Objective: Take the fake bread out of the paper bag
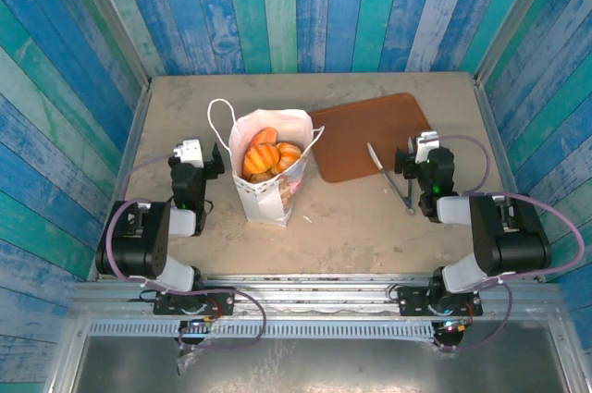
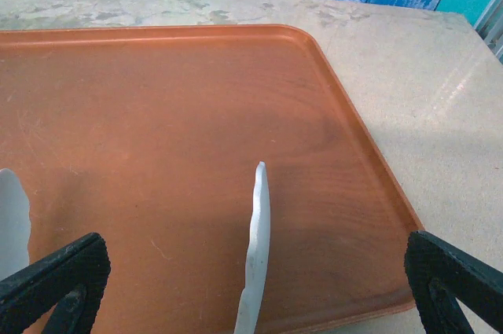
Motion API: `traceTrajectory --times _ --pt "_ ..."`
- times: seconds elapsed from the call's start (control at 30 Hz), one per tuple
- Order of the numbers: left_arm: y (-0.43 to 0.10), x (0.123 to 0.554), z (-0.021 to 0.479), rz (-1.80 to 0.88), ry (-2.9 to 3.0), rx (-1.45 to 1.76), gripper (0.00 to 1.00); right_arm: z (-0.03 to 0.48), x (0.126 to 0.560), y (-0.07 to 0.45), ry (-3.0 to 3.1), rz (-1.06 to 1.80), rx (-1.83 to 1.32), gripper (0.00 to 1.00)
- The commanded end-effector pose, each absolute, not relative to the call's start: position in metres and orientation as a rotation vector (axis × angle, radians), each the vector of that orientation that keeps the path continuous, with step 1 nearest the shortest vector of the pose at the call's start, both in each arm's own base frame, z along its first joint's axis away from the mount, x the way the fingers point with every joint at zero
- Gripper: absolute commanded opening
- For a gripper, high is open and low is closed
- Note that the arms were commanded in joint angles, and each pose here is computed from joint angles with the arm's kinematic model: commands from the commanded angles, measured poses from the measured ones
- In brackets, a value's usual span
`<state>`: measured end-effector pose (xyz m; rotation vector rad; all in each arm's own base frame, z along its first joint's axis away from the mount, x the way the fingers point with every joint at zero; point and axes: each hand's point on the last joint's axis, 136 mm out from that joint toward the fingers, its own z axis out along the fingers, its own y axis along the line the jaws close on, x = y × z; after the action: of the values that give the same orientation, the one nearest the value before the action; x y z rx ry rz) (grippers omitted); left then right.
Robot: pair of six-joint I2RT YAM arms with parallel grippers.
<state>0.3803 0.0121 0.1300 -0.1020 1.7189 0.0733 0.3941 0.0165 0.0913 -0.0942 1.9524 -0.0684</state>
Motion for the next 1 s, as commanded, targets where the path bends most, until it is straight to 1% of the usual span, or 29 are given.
traceTrajectory --times 0.0,0.57,0.97 --pt "0.014 0.382 0.128 0.083 1.726 -0.108 0.94 0.098 0.398 0.017 1.93 -0.074 -0.091 1.0" --pt "0.014 0.382 0.128 0.083 1.724 -0.111 0.94 0.098 0.398 0.016 1.93 -0.07 -0.089 1.0" --pt "0.033 0.373 0.145 0.123 1.696 -0.233 0.94 0.101 0.4 0.014 1.935 -0.074 -0.071 1.0"
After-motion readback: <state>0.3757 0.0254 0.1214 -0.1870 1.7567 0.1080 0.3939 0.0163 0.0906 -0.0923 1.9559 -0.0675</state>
